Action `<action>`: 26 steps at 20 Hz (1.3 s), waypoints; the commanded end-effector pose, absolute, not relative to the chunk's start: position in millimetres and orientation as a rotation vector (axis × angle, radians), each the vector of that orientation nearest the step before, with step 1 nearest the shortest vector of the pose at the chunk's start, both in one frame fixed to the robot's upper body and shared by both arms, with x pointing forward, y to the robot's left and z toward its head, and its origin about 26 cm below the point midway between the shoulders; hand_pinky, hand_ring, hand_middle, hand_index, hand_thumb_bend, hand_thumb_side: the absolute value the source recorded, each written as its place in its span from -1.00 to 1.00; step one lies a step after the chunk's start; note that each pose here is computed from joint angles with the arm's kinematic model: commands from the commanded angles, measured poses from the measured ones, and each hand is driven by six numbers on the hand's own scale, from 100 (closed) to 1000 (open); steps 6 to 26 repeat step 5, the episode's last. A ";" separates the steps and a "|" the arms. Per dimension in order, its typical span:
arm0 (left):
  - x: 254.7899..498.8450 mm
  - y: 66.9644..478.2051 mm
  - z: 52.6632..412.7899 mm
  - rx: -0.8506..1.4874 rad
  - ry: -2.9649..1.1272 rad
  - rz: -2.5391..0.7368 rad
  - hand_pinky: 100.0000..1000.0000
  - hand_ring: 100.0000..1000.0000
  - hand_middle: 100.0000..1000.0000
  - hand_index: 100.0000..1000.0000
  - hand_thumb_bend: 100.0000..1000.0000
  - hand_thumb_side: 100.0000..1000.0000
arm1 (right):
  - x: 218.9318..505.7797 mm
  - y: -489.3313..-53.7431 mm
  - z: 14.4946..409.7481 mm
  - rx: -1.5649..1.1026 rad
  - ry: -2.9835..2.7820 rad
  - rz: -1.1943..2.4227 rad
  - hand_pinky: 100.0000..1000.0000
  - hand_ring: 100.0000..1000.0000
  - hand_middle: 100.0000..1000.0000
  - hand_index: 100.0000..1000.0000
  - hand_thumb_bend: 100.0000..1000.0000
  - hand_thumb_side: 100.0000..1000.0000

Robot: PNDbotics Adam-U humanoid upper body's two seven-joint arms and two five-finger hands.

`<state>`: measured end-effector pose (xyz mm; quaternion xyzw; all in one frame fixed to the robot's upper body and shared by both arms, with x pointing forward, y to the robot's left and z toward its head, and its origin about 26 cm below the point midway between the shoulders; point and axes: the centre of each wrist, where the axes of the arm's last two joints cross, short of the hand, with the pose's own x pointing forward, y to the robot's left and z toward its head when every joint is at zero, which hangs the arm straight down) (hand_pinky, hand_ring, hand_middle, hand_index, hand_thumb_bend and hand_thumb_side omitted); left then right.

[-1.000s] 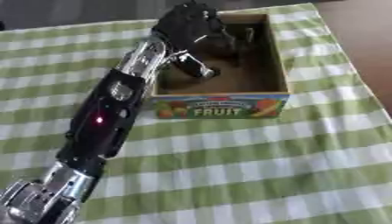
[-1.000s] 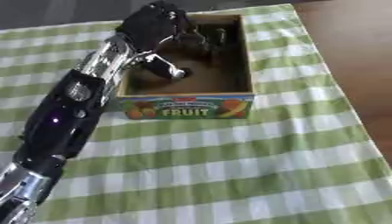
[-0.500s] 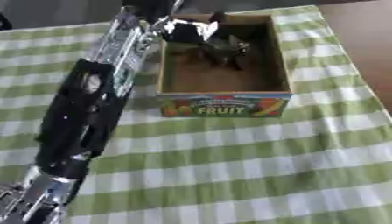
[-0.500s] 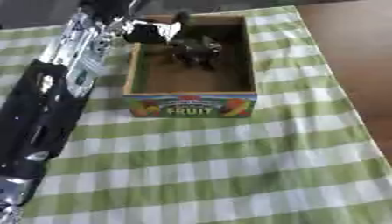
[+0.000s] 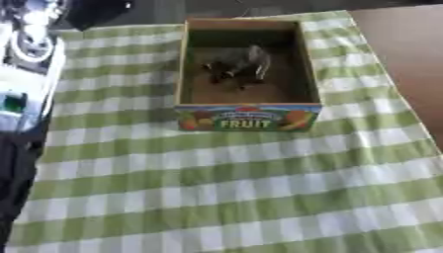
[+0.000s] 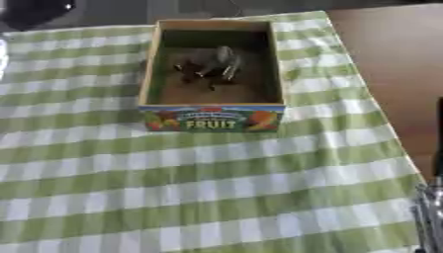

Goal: Pick up objects on the table and place them in the box.

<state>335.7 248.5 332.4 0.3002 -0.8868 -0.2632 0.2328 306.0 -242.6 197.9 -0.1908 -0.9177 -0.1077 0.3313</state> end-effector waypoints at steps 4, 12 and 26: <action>306.0 262.5 326.6 0.437 -2.588 -0.523 0.04 0.31 0.71 0.75 -1.00 0.27 | 304.0 -249.5 207.4 -0.561 -2.441 -0.317 0.74 0.47 0.24 0.57 -1.00 0.22; 306.6 264.5 318.3 0.346 -2.610 -0.491 0.05 0.32 0.73 0.74 -1.00 0.26 | 304.0 -250.6 207.7 -0.570 -2.442 -0.325 0.74 0.47 0.23 0.57 -1.00 0.22; 306.6 264.5 318.3 0.346 -2.610 -0.491 0.05 0.32 0.73 0.74 -1.00 0.26 | 304.0 -250.6 207.7 -0.570 -2.442 -0.325 0.74 0.47 0.23 0.57 -1.00 0.22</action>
